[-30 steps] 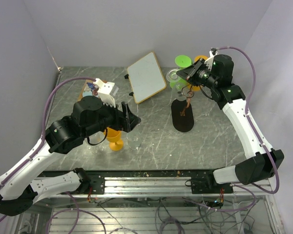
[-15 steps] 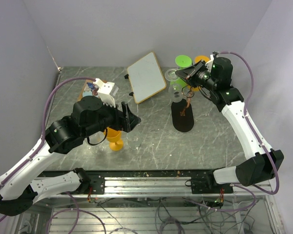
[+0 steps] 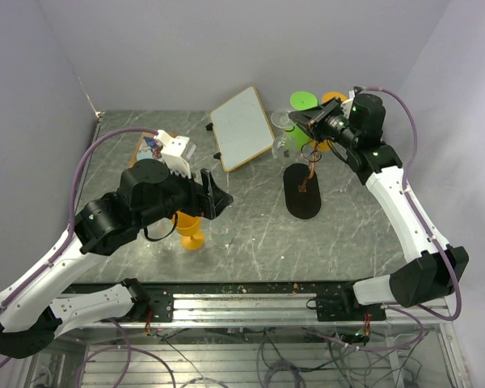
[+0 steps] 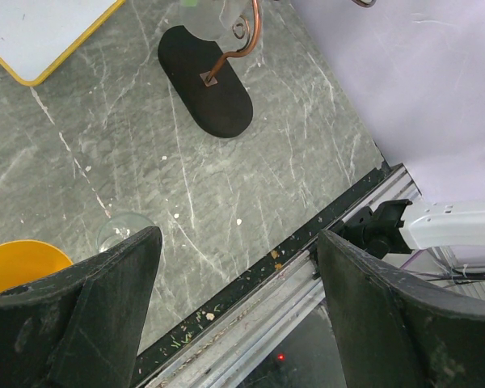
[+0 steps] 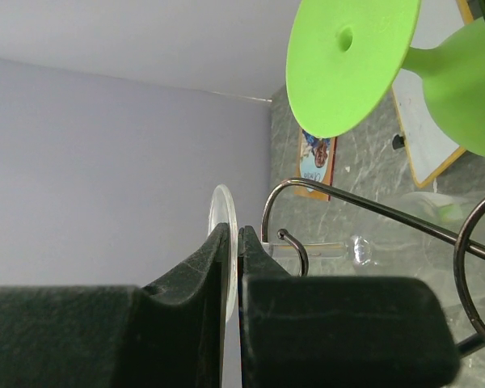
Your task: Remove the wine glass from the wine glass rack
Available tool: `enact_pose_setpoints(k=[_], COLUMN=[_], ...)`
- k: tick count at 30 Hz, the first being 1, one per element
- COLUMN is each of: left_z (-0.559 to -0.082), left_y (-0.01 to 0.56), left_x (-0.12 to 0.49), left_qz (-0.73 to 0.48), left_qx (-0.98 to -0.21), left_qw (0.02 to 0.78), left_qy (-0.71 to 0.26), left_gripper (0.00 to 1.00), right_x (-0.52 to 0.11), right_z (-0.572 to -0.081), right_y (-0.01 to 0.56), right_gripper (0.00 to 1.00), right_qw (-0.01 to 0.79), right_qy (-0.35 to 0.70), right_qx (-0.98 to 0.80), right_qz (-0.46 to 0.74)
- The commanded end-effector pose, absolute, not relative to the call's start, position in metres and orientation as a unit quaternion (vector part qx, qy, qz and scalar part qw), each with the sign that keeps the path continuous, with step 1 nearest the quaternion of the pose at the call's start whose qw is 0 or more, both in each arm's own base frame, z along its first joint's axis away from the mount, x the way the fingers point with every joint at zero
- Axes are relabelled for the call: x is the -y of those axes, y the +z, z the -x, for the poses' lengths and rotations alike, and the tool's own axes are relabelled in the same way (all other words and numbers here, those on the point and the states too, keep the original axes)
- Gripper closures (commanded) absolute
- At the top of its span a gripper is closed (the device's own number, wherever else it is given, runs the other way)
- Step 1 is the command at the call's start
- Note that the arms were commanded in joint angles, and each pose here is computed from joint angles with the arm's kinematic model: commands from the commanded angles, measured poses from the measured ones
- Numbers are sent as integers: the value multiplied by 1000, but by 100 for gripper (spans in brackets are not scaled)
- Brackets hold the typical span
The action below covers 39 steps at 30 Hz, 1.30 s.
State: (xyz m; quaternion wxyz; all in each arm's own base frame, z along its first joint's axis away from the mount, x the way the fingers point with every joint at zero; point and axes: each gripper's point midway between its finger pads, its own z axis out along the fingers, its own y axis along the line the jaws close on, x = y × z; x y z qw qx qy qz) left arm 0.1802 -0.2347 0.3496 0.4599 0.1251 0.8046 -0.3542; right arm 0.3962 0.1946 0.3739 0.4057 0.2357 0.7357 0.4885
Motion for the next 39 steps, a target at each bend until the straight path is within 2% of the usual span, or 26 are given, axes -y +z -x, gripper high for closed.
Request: enact_pose_setpoints(k=[1, 15, 22, 28, 39], left_z=[-178, -177, -176, -177, -178], left_y=[361, 363, 363, 362, 360], left_x=[232, 229, 229, 230, 235], left_qz=[-120, -114, -113, -112, -111], left_qx=[-796, -795, -795, -796, -795], left_qw=[469, 470, 470, 469, 464], left_qy=[-363, -365, -366, -366, -374], left_gripper=[12, 11, 11, 11, 12], right_x=[-197, -185, -163, -150, -153], right_z=[-401, -419, -421, -410, -364], right_y=[410, 411, 412, 412, 413], right_gripper=[100, 100, 100, 100, 100], right_qw=[422, 417, 439, 447, 432], right_qy=[529, 513, 479, 465, 491], right_qx=[-699, -683, -668, -658, -667], right_qz=[-231, -311, -364, -388, -358])
